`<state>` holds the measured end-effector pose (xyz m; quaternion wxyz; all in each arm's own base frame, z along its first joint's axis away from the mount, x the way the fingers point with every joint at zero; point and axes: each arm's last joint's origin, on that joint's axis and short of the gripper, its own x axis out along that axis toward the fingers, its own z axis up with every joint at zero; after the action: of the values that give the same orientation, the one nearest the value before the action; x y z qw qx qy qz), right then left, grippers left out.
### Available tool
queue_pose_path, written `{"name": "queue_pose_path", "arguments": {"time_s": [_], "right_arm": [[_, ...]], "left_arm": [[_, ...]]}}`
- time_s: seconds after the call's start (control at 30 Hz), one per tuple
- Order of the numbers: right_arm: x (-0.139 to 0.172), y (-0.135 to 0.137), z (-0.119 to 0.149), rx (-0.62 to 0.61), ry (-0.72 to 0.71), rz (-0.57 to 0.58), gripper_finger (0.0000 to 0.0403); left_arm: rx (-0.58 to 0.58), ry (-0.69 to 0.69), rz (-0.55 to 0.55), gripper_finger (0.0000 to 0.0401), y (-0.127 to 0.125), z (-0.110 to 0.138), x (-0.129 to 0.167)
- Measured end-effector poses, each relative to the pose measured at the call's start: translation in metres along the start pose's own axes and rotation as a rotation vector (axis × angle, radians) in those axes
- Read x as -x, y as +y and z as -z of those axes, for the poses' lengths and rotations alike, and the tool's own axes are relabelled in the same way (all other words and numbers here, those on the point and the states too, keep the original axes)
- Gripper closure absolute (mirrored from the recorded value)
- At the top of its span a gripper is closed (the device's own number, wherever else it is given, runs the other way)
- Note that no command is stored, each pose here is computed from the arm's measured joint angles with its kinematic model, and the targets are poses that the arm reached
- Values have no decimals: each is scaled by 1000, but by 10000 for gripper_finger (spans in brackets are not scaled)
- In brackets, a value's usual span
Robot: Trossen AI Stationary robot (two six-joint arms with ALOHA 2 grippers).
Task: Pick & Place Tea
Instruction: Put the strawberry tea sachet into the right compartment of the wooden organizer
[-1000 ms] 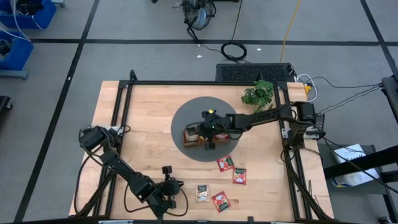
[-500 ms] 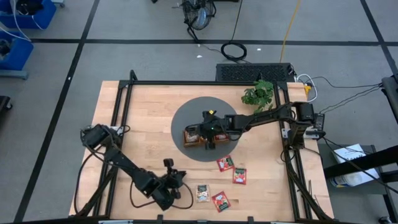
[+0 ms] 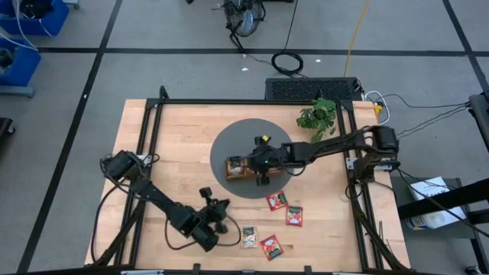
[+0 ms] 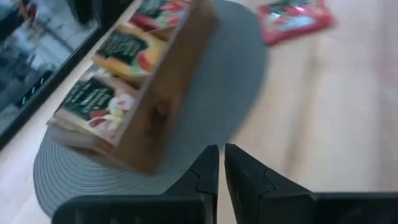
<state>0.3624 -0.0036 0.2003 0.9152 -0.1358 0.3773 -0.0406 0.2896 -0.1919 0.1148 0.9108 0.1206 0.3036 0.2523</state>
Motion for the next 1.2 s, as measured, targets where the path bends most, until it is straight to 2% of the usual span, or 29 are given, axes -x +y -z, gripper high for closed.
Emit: {"name": "queue_pose_path", "arguments": {"time_s": [0.13, 0.27, 0.4, 0.57, 0.73, 0.83, 1.0, 1.2], "right_arm": [[25, -4, -7, 6, -133, -43, 359], [49, -5, 11, -12, -86, -61, 397], [63, -7, 53, -42, -113, -55, 398], [80, 2, 101, -304, -211, 17, 402], [89, 24, 141, -399, -273, 46, 402], [90, 34, 157, -445, -313, 6, 402], [91, 47, 174, -453, -311, -49, 403], [94, 62, 177, -421, -307, -124, 403]], "left_arm": [[57, 56, 1, 366, 9, -5, -17], [84, 77, -3, 366, 14, -7, -25], [96, 75, -7, 366, 16, -9, -29], [131, 107, -23, 366, 24, -11, -39], [172, 127, -47, 366, 33, -14, -52], [196, 144, -61, 366, 40, -16, -61], [230, 178, -69, 366, 51, -19, -75], [237, 174, 21, 366, 44, -22, -73]]}}
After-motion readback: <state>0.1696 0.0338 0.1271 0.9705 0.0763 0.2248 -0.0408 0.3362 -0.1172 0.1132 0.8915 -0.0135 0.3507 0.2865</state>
